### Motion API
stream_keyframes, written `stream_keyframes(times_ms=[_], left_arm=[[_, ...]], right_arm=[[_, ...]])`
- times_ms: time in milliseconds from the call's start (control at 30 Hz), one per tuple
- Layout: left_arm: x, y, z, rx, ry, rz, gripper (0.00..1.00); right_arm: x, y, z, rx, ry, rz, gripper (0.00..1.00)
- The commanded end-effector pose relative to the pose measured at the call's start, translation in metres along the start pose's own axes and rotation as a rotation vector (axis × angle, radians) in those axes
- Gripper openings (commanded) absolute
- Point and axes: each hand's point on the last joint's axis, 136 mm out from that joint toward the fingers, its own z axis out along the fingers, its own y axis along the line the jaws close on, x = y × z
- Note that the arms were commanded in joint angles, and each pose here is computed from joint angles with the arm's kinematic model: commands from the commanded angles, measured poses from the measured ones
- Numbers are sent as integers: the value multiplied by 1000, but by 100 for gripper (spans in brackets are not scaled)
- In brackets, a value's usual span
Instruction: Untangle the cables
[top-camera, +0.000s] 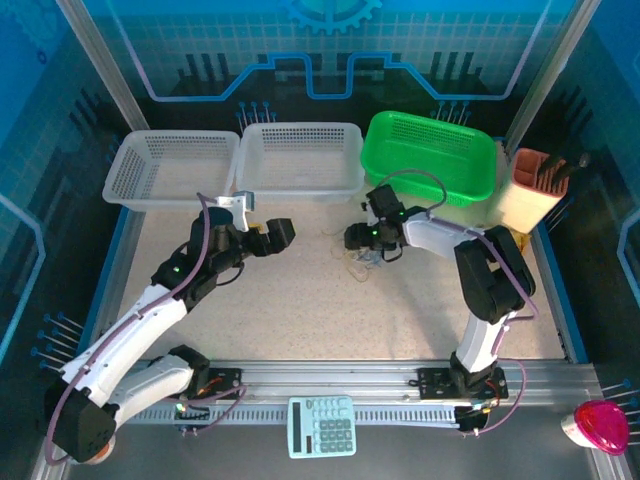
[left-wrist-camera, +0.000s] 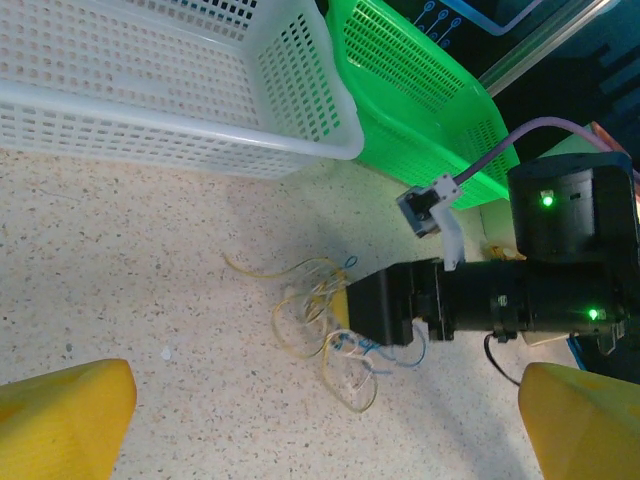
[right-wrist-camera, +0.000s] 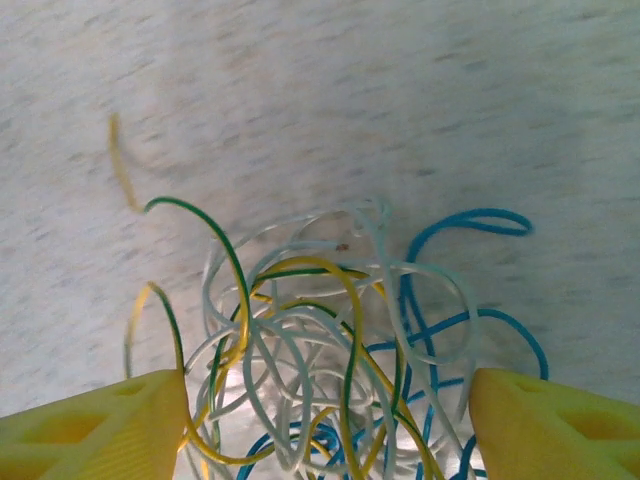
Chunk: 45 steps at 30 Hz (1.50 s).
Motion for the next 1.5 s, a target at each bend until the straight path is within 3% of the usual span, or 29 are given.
stream_keyframes(times_ms=[0,167,333,500,667,967,1467], left_arm=[[2,-9,-1,44,2,-12,99],[3,-8,0,42,6,-16,99],[7,-3,6,27,15,-27,99],[13,11,12,-30,24,-79,99],[17,21,12,-69,13,-116,99],[10,38,-4,-98,-89,-241,99],[23,36,0,-61,-36,-244,99]], right_arm=[[24,59,-5,-146,30,-97,74],[54,91,-29,-182,23,-190,75],[38,72,-66,-54,-75,-247,78],[21,73,-81,7,-86,-333,76],[7,81,-69,2,-68,-355,69],[1,86,-13,-41,63,-351,46],[4,87,11,-138,105,-259,43]])
